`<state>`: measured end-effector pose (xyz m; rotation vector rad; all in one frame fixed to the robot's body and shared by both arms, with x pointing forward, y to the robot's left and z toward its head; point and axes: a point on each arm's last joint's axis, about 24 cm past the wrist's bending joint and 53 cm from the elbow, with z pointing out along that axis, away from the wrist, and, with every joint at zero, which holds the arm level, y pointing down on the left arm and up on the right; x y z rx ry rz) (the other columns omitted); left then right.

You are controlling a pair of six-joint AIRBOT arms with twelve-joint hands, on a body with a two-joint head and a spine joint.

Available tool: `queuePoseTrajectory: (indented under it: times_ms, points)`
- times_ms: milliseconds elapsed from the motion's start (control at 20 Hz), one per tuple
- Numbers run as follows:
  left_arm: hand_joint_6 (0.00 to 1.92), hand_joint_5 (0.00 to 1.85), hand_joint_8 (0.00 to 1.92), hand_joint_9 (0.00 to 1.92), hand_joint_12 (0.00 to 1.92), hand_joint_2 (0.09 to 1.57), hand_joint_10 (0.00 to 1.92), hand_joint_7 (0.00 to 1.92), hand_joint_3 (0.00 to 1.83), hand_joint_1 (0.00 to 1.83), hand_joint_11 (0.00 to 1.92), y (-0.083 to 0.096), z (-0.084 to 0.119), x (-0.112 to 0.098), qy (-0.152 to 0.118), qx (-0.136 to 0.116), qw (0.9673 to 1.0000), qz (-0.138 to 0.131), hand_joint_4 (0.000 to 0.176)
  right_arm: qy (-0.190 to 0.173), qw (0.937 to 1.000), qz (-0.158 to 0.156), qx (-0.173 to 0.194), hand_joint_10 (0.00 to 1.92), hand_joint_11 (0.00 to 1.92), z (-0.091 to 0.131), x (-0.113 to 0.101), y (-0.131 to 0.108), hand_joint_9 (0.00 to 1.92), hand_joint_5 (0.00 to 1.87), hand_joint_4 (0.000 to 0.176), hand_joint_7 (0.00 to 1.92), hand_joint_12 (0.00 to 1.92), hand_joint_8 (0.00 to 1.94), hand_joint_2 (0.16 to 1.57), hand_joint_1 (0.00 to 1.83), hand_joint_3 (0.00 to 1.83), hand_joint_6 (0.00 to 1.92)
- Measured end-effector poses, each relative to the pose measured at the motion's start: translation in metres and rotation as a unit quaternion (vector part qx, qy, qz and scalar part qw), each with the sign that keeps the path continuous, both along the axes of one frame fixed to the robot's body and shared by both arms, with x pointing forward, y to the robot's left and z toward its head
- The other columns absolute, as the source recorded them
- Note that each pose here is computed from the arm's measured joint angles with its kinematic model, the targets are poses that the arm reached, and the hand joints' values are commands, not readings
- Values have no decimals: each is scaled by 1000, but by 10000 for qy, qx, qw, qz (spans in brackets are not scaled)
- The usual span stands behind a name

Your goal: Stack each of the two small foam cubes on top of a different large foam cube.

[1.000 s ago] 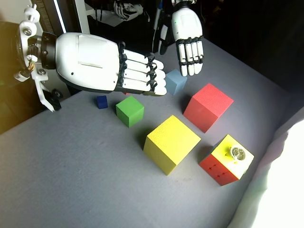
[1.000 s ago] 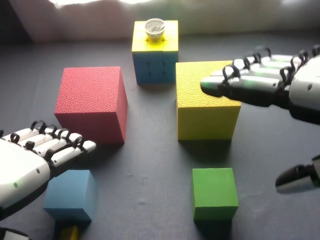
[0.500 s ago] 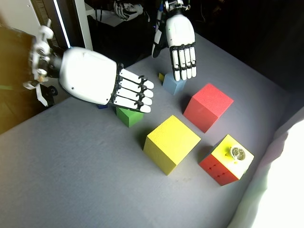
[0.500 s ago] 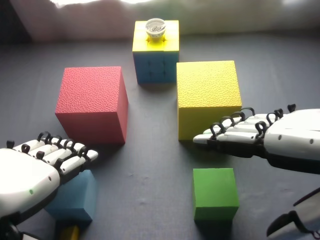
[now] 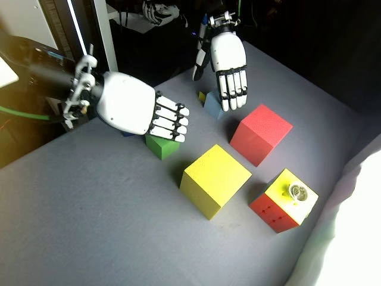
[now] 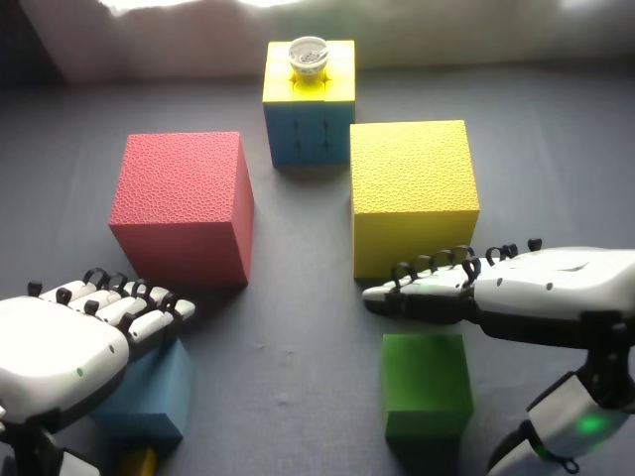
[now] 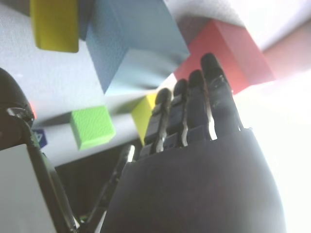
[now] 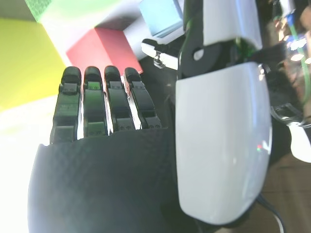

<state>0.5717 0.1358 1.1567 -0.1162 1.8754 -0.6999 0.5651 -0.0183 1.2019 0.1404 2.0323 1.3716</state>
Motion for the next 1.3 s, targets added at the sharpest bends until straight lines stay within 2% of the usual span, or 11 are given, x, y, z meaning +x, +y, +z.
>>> queuePoseTrajectory:
  times_ms: [50,100,200,250,450,650,750,800,1000,1050,1300]
  points:
    - [0,0,0,0,68,791,0,0,0,956,0,1,-1,2,15,-3,10000,31,0,66,10000,2,-69,0,0,-7,1,1,0,0,0,0,0,0,730,1126,0,0]
    - [0,0,0,0,88,785,0,0,0,969,0,1,-2,4,32,-10,10000,62,0,129,9999,23,-34,0,0,-9,1,6,0,0,0,0,0,0,709,1122,0,0]
    - [0,0,0,0,446,798,0,0,0,988,0,1,-1,7,-1,19,10000,87,0,90,9999,81,-1,0,0,-8,1,13,0,0,0,0,0,0,721,1051,0,0]
    - [0,0,0,0,482,864,0,0,27,957,0,0,-1,8,22,-12,9999,109,0,-24,9999,119,118,0,0,-2,2,20,0,0,0,0,0,0,732,1031,0,0]
    - [0,0,0,0,435,904,0,0,31,980,0,1,-4,11,53,5,9999,148,0,-15,9997,105,212,0,0,-2,8,26,0,0,0,0,0,0,743,1002,0,0]
    - [0,0,0,30,577,906,10,0,9,1001,0,-1,-8,12,79,33,9998,157,0,-13,9998,74,205,0,13,-8,19,29,0,0,0,0,6,0,755,997,1,0]
    - [2,10,0,22,456,929,5,0,14,1051,0,-2,-9,14,63,38,9998,159,0,3,9998,47,170,0,39,-16,23,29,0,0,0,0,19,0,795,972,18,0]
    - [5,19,2,36,490,926,9,7,10,1070,0,-3,-9,15,57,31,9999,160,0,19,9999,35,150,0,43,-19,25,28,0,0,0,0,22,0,788,990,13,0]
    - [0,0,0,0,437,982,0,0,26,941,0,-4,-11,18,54,18,9999,162,0,-8,9998,39,200,11,72,-22,29,33,33,30,0,15,44,6,791,1055,11,9]
    - [0,0,1,38,568,974,14,4,18,968,0,-5,-11,18,53,28,9999,156,0,-23,9997,56,216,3,14,-22,29,35,55,44,0,34,221,7,814,1056,0,10]
    - [0,1,5,83,690,987,20,32,7,920,0,-3,-11,21,39,40,9998,183,0,-3,9998,50,187,11,0,-31,32,37,122,101,0,106,454,10,865,1031,7,7]
